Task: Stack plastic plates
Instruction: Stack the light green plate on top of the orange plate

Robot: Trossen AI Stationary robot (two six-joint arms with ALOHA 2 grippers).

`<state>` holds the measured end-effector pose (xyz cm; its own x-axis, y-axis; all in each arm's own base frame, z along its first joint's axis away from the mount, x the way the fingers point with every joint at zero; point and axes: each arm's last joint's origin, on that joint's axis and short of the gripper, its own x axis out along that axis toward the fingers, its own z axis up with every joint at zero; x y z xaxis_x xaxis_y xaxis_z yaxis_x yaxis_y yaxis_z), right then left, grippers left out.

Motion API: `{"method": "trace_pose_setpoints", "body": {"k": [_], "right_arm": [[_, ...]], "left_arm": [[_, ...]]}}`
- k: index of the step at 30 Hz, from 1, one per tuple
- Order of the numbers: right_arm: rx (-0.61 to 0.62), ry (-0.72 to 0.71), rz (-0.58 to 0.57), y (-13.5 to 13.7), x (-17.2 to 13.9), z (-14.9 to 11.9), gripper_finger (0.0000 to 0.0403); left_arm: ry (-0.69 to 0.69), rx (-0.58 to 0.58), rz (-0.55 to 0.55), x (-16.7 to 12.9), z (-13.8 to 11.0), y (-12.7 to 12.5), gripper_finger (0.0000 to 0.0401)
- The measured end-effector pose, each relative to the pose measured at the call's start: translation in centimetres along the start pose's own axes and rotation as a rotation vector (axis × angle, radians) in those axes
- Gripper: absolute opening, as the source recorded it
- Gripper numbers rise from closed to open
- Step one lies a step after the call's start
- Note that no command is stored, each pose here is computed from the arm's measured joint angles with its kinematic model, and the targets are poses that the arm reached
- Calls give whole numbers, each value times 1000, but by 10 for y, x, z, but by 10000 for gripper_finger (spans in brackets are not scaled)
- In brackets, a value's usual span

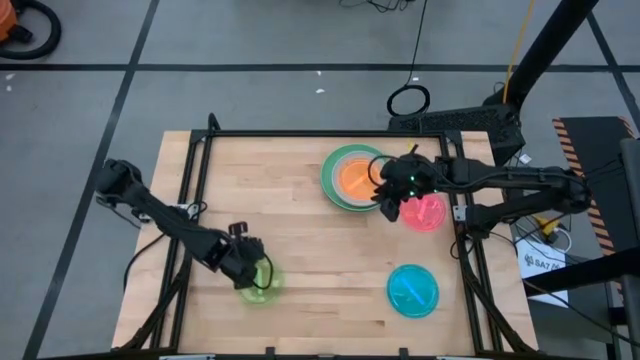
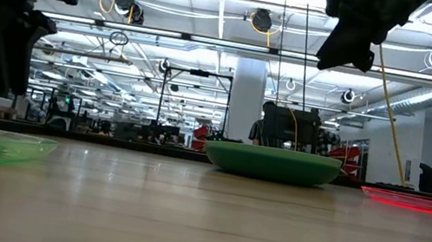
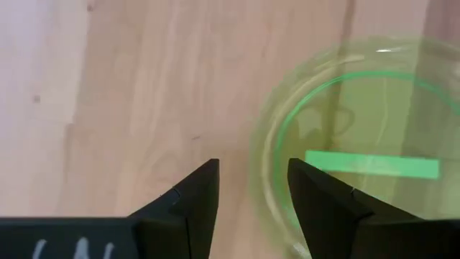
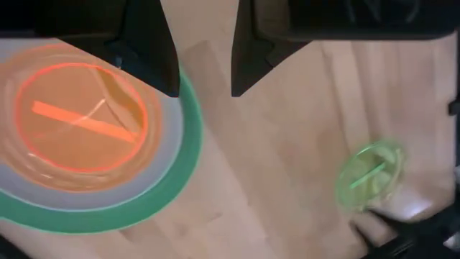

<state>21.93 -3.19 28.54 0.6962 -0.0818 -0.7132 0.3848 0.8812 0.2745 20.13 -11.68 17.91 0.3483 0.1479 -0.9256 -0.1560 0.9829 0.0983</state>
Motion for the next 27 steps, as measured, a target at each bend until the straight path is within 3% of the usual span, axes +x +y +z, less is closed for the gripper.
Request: {"method": "trace_pose_setpoints", "body": {"k": [8, 16, 22, 27], "right_arm": [[-37, -10, -24, 21, -1, -10, 118], [-43, -29, -39, 38, -3, -19, 118], [-43, -25, -22, 46, -4, -23, 118], [-45, -56, -64, 49, -5, -25, 118]], "left_arm": [[26, 43, -11, 5, -5, 14, 172], [48, -21, -51, 28, -24, 19, 172], [10, -85, -157, 41, -34, 16, 172], [-2, -98, -158, 42, -37, 14, 160]]}}
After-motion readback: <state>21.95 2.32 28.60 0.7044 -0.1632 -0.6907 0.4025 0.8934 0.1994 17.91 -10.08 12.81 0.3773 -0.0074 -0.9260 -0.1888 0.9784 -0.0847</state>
